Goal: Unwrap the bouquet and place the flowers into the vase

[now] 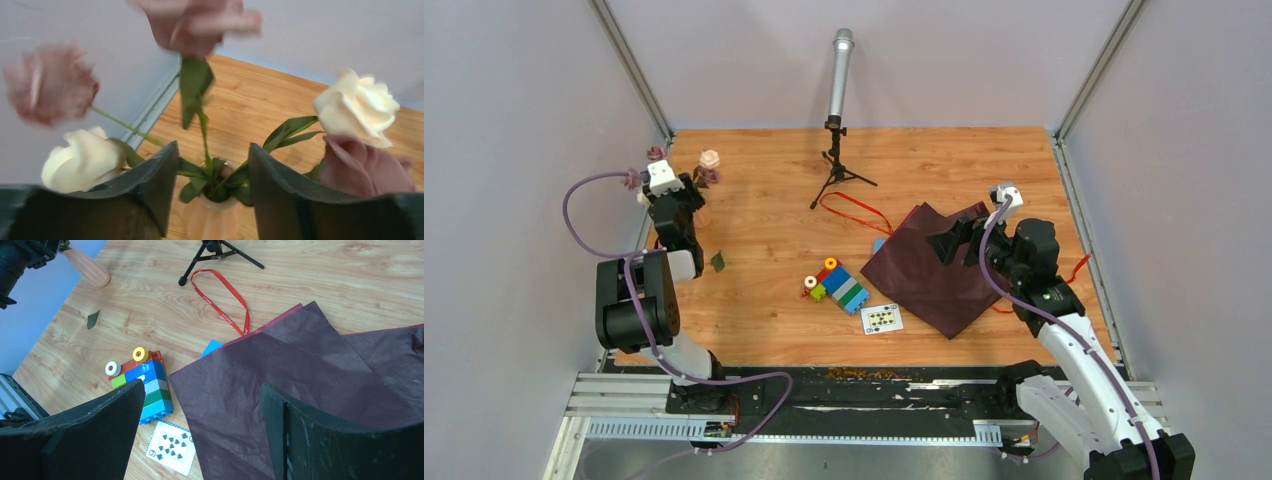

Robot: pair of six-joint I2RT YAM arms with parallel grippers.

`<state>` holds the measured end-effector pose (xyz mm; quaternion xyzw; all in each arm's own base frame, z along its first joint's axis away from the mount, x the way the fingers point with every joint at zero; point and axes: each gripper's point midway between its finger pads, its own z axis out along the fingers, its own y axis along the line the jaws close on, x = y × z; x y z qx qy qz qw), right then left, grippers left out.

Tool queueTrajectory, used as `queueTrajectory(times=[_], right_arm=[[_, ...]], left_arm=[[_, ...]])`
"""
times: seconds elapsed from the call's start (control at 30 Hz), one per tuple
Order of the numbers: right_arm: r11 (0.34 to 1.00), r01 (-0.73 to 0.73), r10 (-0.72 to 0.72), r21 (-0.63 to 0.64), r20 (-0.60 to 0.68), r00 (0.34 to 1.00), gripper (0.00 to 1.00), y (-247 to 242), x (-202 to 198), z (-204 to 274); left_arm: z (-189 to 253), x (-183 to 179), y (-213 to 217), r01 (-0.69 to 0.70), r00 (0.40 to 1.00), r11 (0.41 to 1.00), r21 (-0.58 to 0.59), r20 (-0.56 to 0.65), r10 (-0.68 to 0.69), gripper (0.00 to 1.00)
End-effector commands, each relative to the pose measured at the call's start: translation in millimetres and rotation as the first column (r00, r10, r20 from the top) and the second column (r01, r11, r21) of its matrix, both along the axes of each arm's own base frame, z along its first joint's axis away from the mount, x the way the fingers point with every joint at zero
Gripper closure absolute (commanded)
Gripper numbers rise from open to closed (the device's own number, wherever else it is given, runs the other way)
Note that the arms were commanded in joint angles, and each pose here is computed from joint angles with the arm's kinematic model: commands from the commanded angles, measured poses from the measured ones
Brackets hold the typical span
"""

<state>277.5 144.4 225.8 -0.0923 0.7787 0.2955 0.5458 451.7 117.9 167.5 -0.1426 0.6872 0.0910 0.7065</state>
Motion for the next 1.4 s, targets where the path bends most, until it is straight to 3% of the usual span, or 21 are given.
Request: queueTrajectory(times=[0.0, 0.17, 0.23, 0.53, 0.73, 1.1, 1.27, 1.37], right_arm=[[1.0, -0.008, 0.008, -0.002, 0.059, 0.998, 0.14, 0, 1, 13], [1.0, -0.009, 0.009, -0.003, 0.061, 0.998, 0.14, 0, 1, 14], [1.0, -0.008, 0.008, -0.004, 0.061, 0.998, 0.13, -1, 1, 14], [0.999, 0.028, -0.028, -0.015, 0.036, 0.999, 0.13, -6, 4, 12], [0.993, 0.102, -0.106, -0.063, -0.068, 0.992, 0.12, -19, 16, -7], [0.95, 0.295, -0.308, -0.101, -0.157, 0.938, 0.06, -72, 27, -4], [0.925, 0.357, -0.365, -0.134, -0.042, 0.93, 0.06, -90, 24, 35], [0.908, 0.394, -0.389, -0.141, 0.063, 0.919, 0.05, -100, 20, 65]], left_arm=[[28, -14, 6, -0.033, 0.997, 0.999, 0.005, 0.074, 0.033, 0.31], [36, -24, 4, -0.04, 0.996, 0.999, 0.0, 0.085, 0.04, 0.06], [40, -28, 5, -0.049, 0.994, 0.999, 0.0, 0.094, 0.049, 0.01], [60, -47, 6, -0.083, 0.992, 0.995, -0.052, 0.093, 0.088, 0.0], [58, -82, 32, -0.329, 0.944, 0.925, -0.19, -0.092, 0.317, 0.0], [119, -111, 3, -0.218, 0.966, 0.958, -0.185, -0.181, 0.184, 0.0], [157, -116, -19, -0.09, 0.974, 0.982, -0.165, -0.22, 0.053, 0.0], [177, -127, -34, -0.001, 0.983, 0.991, -0.132, -0.182, -0.023, 0.0]])
